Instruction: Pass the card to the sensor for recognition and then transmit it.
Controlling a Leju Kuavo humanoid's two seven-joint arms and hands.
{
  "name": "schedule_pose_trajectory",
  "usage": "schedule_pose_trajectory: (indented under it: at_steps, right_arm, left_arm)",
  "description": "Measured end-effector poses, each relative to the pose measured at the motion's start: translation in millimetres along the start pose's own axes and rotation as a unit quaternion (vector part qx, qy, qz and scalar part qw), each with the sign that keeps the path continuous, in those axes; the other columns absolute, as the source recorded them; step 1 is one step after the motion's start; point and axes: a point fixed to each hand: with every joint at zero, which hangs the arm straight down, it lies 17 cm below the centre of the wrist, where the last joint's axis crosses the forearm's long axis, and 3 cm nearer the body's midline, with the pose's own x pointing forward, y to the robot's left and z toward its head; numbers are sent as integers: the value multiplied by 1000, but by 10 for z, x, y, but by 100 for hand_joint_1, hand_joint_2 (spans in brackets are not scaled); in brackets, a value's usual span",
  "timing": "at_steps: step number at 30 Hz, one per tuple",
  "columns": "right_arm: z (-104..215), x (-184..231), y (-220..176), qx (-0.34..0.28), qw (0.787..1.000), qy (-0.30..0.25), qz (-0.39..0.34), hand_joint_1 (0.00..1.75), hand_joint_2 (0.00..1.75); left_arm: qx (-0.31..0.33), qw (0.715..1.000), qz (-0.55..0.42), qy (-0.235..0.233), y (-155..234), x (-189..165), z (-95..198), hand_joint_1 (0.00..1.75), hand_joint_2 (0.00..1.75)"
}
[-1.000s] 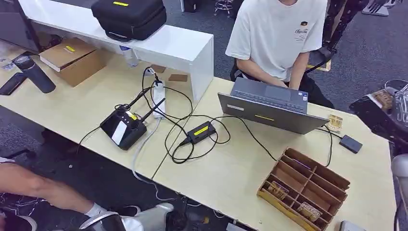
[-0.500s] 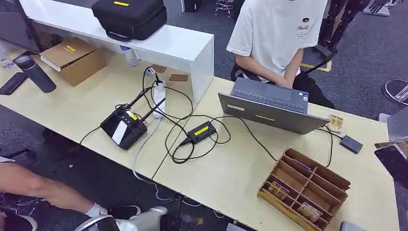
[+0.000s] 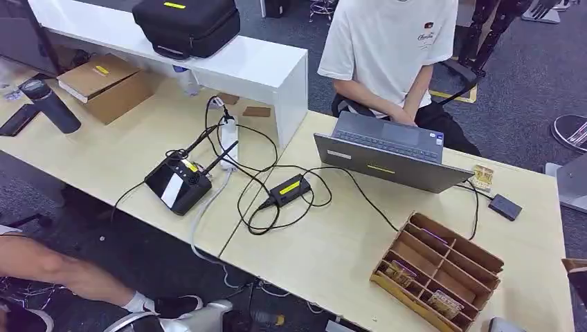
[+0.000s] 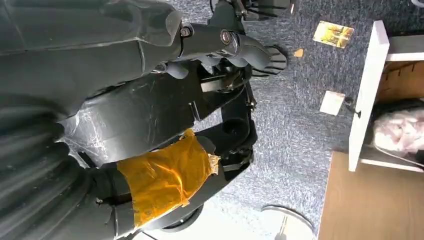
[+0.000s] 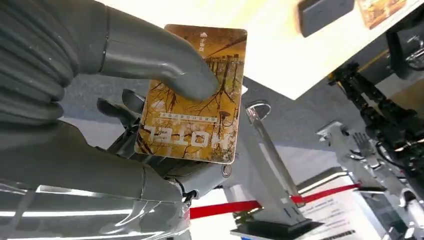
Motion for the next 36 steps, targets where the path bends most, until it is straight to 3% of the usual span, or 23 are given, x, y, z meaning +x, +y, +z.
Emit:
schedule_pose_trajectory:
  at_steps: [16,36]
  right_arm:
    - [588,-299,15,-5,1000,19,-24,175,175]
    - [1125,819,-212,-56,992,-111,-16,175,175]
  left_arm:
    - [5,1000,14,-6,161,-48,6,0,175]
    - [17,999,36,-9,355,-106,15,0,175]
